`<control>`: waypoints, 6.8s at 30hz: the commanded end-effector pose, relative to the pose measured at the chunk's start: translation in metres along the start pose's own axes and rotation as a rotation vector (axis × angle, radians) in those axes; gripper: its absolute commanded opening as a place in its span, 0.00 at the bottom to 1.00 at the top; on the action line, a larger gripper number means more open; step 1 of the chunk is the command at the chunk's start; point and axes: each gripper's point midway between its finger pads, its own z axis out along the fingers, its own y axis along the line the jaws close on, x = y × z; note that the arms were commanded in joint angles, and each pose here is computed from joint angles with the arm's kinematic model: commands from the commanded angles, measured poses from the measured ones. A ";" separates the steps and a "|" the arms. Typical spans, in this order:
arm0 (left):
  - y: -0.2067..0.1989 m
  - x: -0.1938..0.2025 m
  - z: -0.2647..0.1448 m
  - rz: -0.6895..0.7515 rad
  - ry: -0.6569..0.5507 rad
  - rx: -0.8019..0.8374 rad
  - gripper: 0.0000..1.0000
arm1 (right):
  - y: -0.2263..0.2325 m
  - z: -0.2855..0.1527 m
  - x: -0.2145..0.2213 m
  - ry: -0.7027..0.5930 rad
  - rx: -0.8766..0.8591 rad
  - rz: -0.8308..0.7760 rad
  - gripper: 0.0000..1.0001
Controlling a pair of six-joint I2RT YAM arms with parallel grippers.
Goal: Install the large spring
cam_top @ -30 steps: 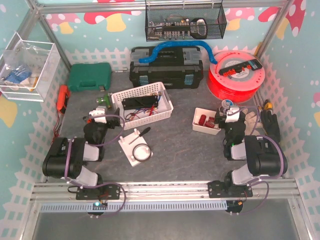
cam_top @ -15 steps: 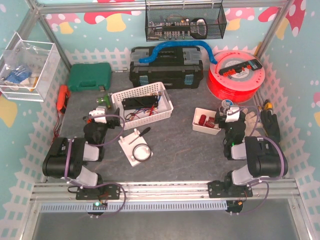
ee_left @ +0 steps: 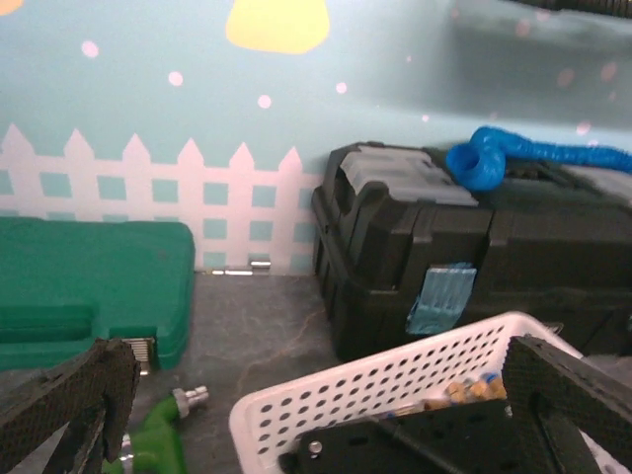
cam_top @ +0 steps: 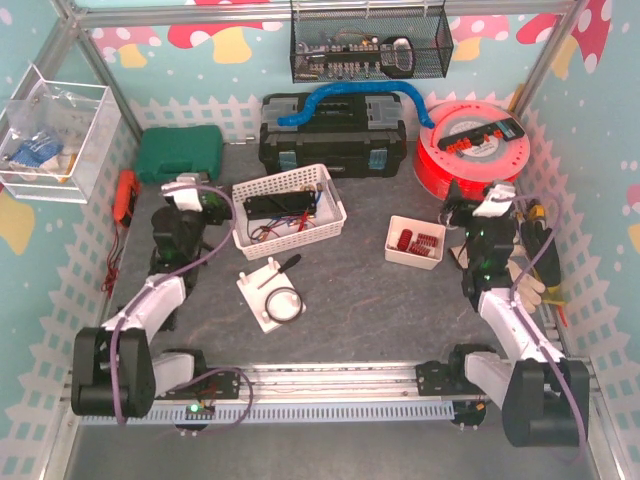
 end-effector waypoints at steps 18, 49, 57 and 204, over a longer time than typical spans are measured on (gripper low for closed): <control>-0.058 0.040 -0.051 -0.519 0.391 0.134 0.92 | 0.097 -0.033 0.039 0.509 -0.362 0.327 0.99; -0.189 0.178 -0.053 0.576 0.912 0.224 0.43 | 0.119 -0.062 0.080 0.424 -0.241 0.094 0.99; -0.192 0.200 -0.047 0.605 0.979 0.223 0.40 | 0.114 -0.063 0.075 0.402 -0.220 0.092 0.99; -0.212 0.195 -0.198 0.123 1.107 0.046 0.35 | 0.105 -0.057 0.084 0.422 -0.156 0.054 0.99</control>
